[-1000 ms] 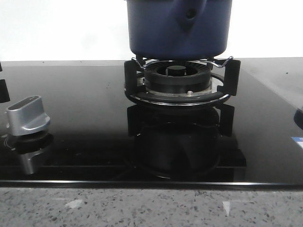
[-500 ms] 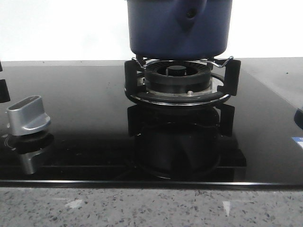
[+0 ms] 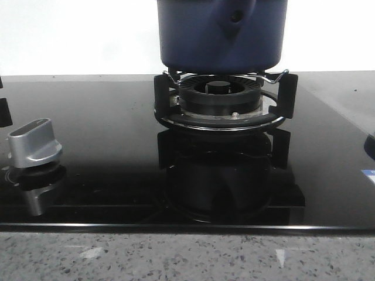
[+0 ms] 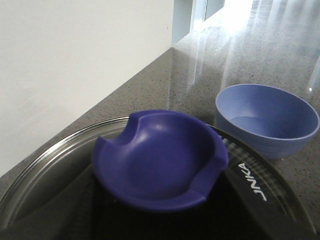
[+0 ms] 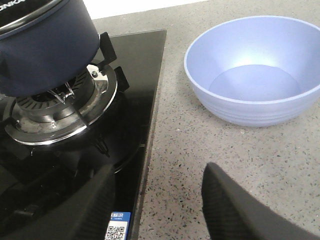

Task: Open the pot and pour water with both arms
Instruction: 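Reach the right gripper to the light blue bowl and grasp its rim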

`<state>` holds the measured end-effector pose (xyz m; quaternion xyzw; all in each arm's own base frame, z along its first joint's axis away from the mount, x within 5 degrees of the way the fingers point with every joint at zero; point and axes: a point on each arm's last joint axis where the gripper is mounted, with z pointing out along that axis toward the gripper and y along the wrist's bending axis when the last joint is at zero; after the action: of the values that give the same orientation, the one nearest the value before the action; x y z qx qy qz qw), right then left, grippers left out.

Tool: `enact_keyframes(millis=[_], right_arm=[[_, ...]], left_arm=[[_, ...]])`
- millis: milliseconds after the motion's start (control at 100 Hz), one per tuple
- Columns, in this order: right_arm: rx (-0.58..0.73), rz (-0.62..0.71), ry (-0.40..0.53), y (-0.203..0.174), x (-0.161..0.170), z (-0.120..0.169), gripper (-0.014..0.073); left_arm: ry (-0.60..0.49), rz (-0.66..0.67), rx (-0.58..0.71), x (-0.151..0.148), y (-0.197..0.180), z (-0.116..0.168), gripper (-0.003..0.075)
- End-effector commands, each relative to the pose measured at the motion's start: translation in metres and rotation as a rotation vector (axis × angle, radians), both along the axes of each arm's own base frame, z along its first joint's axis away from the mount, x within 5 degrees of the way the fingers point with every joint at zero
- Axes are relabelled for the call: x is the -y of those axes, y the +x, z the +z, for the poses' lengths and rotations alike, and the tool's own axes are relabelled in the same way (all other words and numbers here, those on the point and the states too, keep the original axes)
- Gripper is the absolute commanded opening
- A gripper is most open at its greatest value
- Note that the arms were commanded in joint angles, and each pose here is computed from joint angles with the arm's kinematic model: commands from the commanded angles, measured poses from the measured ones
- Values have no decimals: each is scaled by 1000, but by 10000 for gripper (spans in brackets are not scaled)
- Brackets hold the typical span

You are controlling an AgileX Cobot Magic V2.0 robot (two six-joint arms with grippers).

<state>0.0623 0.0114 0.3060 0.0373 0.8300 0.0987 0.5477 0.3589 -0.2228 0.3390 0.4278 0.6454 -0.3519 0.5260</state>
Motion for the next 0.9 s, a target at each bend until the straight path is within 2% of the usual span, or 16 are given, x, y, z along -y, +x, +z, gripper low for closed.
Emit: enact_keyframes(millis=[0, 170, 510, 710, 890], right_arm=[[86, -11, -8, 5, 1, 16, 356], [50, -10, -10, 14, 1, 19, 356], [7, -27, -47, 48, 4, 48, 356], [-62, -162, -89, 76, 21, 64, 356], [-229, -282, -106, 107, 47, 71, 356]], left_arm=[[-96, 20, 54, -16, -10, 41, 220], [-112, 35, 83, -36, -11, 55, 220], [-133, 106, 149, -72, -16, 80, 220], [-143, 147, 171, -93, -16, 90, 221], [-150, 171, 188, -114, -17, 97, 220]])
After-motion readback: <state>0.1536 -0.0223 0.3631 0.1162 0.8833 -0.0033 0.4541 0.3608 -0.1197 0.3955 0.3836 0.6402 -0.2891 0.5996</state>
